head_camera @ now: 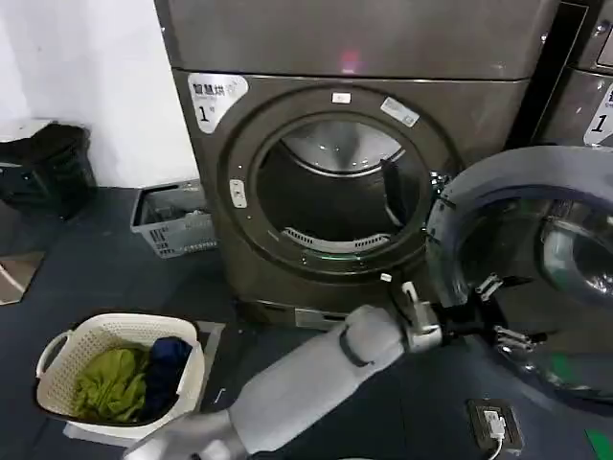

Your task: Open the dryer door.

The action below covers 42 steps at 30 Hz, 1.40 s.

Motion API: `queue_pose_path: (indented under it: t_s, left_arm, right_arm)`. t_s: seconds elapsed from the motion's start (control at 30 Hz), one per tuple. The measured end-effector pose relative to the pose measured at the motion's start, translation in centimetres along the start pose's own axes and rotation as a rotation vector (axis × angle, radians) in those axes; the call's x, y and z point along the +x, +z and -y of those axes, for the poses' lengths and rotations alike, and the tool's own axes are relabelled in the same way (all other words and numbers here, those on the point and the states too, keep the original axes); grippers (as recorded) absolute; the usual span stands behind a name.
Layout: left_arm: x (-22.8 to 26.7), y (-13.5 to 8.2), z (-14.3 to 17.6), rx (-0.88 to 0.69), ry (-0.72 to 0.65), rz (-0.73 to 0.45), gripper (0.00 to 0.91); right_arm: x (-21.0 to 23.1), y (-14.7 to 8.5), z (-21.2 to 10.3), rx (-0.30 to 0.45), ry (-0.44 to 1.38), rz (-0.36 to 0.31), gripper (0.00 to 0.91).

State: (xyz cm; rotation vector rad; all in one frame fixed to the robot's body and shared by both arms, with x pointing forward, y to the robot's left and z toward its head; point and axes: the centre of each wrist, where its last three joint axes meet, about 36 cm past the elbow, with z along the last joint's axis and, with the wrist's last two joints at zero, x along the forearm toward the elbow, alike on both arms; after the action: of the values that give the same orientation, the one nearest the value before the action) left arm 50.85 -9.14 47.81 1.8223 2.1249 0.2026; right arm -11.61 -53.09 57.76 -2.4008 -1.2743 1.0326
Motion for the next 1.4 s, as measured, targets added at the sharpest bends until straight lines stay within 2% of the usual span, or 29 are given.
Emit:
queue_pose_path:
  t_s: [0.3, 0.43, 0.7, 0.83, 0.97, 1.03, 1.17, 1.4]
  left_arm:
    - [-1.3, 0.3, -0.6, -0.001, -0.020, -0.010, 0.907]
    - [-1.1, 0.7, -1.0, 0.001, -0.028, -0.023, 0.907]
    - [-0.8, 1.0, -1.1, 0.024, -0.047, -0.039, 0.907]
    - [-1.2, -0.4, 0.5, 0.072, -0.034, -0.025, 0.907]
    - [-1.0, -4.2, 2.6, 0.111, -0.052, 0.023, 0.907]
    - [2.1, -4.7, 2.6, 0.120, -0.088, -0.010, 0.907]
    - [10.9, -4.6, 2.2, 0.113, -0.194, -0.172, 0.907]
    - [23.7, -9.2, 2.5, 0.278, -0.545, -0.473, 0.907]
  right_arm:
    - [-1.3, 1.2, 2.9, 0.141, 0.110, 0.040, 0.907]
    - [-1.9, 1.5, 3.9, 0.151, 0.128, 0.034, 0.907]
    - [-1.7, 1.2, 3.6, 0.134, 0.115, 0.043, 0.907]
    - [-1.3, 0.9, 2.9, 0.116, 0.074, 0.041, 0.907]
    - [-1.0, 0.5, 2.2, 0.072, 0.021, 0.010, 0.907]
    - [-0.7, 0.6, 1.5, 0.063, 0.001, 0.002, 0.907]
    - [0.0, 1.1, 0.0, 0.062, -0.040, -0.017, 0.907]
    - [1.1, 2.4, -2.4, 0.055, -0.107, -0.051, 0.907]
